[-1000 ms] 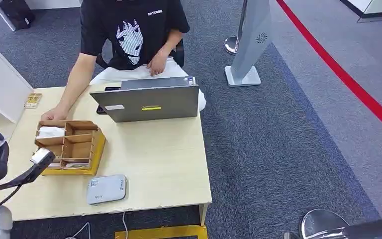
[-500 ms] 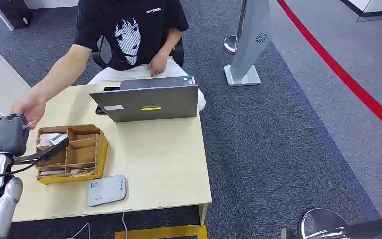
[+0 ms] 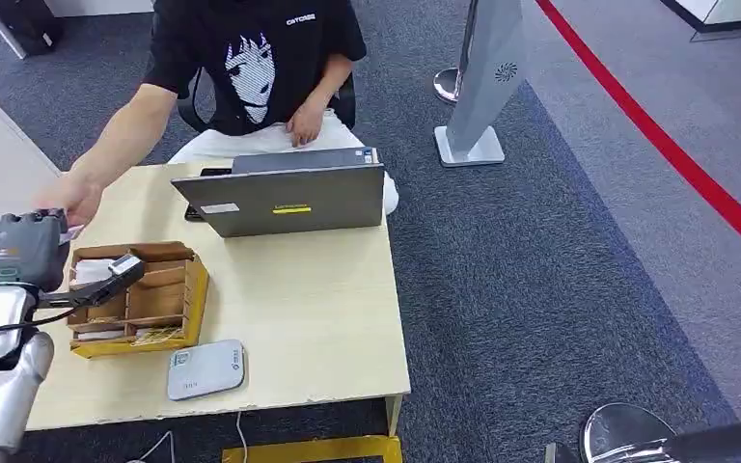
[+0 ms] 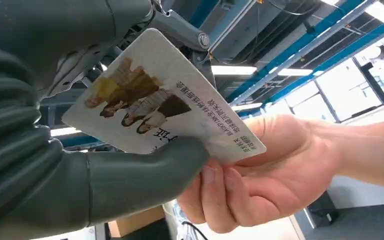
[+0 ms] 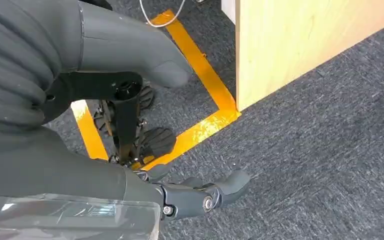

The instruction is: Pass the card to the sensor for recognition and then transmit it.

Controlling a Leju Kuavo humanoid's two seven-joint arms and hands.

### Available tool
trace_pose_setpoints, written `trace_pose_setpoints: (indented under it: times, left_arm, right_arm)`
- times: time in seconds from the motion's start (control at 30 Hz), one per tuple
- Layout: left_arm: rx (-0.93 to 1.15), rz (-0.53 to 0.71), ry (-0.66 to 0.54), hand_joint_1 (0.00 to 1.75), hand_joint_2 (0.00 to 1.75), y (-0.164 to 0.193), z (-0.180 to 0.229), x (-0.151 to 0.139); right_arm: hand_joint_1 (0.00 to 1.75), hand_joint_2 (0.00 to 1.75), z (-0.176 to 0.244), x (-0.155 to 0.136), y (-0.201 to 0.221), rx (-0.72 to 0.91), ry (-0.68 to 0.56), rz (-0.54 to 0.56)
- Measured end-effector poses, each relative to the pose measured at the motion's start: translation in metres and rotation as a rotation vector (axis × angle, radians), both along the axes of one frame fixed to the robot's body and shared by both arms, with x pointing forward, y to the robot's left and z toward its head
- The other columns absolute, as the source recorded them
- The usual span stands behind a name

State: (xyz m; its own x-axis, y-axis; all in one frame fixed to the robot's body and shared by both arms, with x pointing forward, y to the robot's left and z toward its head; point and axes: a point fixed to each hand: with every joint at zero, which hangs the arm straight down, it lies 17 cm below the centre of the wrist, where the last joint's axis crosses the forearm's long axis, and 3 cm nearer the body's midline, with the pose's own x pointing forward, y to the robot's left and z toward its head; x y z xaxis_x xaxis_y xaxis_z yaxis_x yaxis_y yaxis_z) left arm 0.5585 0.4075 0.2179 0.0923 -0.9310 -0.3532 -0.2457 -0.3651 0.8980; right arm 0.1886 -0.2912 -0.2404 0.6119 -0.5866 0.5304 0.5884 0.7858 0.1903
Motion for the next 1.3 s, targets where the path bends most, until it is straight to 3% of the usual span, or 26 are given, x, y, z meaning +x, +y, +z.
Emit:
trace_pose_setpoints:
  times: [0.47,0.87,1.0,1.3]
  left_arm:
    - [-0.032,-0.043,-0.089,0.0,1.75,-0.028,0.022,-0.01]
    - [-0.147,-0.245,-0.286,0.0,1.75,-0.088,0.08,-0.071]
    - [-0.145,-0.354,-0.323,0.0,1.75,-0.122,0.091,-0.097]
    - [-0.157,-0.47,-0.285,0.0,1.75,-0.213,0.049,-0.144]
  right_arm:
    - [0.0,1.75,-0.001,-0.003,-0.001,0.001,0.0,-0.012]
    - [0.0,1.75,-0.007,-0.025,-0.009,-0.009,0.039,-0.065]
    - [0.0,1.75,-0.008,-0.028,-0.011,-0.009,0.044,-0.087]
    - [0.0,1.75,-0.009,-0.031,-0.018,-0.011,0.053,-0.145]
